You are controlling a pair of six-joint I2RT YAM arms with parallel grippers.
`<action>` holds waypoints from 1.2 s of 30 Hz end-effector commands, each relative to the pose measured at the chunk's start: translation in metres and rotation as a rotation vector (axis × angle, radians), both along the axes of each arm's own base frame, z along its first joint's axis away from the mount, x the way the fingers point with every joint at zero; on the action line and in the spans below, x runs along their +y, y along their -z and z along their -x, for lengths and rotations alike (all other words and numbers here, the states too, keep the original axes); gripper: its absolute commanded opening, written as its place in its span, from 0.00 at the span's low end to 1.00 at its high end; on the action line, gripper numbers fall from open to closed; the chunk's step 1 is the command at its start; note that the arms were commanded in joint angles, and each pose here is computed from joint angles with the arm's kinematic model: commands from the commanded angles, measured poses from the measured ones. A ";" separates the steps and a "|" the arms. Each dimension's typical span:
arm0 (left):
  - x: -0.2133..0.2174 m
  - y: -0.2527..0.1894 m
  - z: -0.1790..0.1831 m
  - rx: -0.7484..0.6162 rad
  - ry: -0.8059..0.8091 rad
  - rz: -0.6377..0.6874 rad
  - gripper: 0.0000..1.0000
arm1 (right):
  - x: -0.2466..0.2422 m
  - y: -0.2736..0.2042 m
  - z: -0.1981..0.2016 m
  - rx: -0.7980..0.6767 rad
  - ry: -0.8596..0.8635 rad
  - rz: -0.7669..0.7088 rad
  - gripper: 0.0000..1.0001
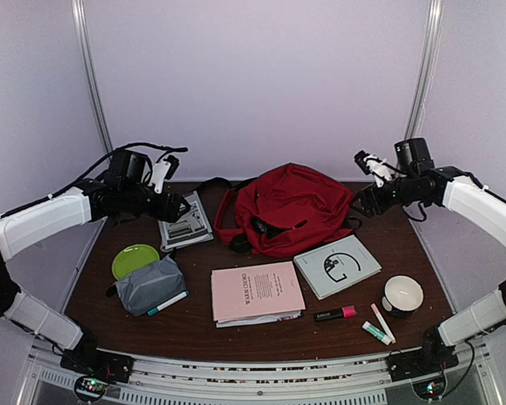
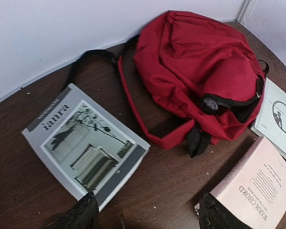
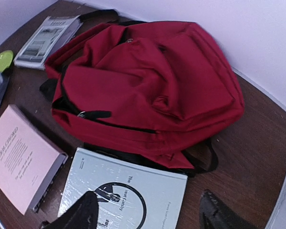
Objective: Pack the student bag
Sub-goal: Move the book to the center of the board.
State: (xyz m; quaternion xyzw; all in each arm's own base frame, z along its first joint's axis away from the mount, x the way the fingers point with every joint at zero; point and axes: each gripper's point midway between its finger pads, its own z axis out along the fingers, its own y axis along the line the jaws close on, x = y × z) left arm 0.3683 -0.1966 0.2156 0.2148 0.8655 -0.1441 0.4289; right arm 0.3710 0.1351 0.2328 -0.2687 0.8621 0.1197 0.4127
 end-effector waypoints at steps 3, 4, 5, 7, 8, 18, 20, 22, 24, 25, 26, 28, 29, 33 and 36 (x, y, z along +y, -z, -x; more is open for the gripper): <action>-0.044 0.017 0.034 0.145 0.124 0.015 0.73 | 0.081 0.031 0.025 0.045 -0.283 0.093 0.55; -0.047 0.023 0.040 0.174 0.141 0.009 0.73 | 0.093 0.040 0.028 0.063 -0.313 0.109 0.50; -0.051 0.030 0.048 0.205 0.157 0.000 0.73 | 0.103 0.051 0.030 0.084 -0.338 0.126 0.45; -0.054 0.042 0.063 0.255 0.183 -0.022 0.73 | 0.122 0.071 0.035 0.127 -0.381 0.163 0.37; -0.055 0.047 0.070 0.275 0.199 -0.034 0.73 | 0.131 0.079 0.036 0.151 -0.397 0.175 0.34; -0.041 0.084 0.096 0.348 0.190 -0.109 0.72 | 0.162 0.156 0.061 0.361 -0.493 0.333 0.20; -0.038 0.091 0.097 0.351 0.181 -0.120 0.72 | 0.164 0.163 0.068 0.379 -0.507 0.348 0.20; -0.033 0.099 0.097 0.357 0.156 -0.132 0.72 | 0.165 0.169 0.074 0.392 -0.520 0.361 0.20; -0.032 0.106 0.099 0.369 0.146 -0.126 0.72 | 0.164 0.175 0.077 0.401 -0.523 0.383 0.20; -0.032 0.109 0.100 0.375 0.143 -0.120 0.72 | 0.163 0.178 0.078 0.406 -0.522 0.396 0.20; -0.033 0.112 0.101 0.383 0.143 -0.117 0.72 | 0.161 0.182 0.079 0.412 -0.519 0.407 0.20; -0.034 0.114 0.102 0.391 0.145 -0.113 0.72 | 0.158 0.188 0.079 0.430 -0.512 0.429 0.20; -0.034 0.115 0.103 0.393 0.147 -0.114 0.72 | 0.156 0.191 0.080 0.442 -0.510 0.440 0.19; -0.036 0.113 0.103 0.386 0.159 -0.112 0.72 | 0.146 0.202 0.081 0.463 -0.492 0.485 0.19; -0.037 0.114 0.101 0.380 0.157 -0.113 0.72 | 0.138 0.208 0.081 0.472 -0.473 0.514 0.18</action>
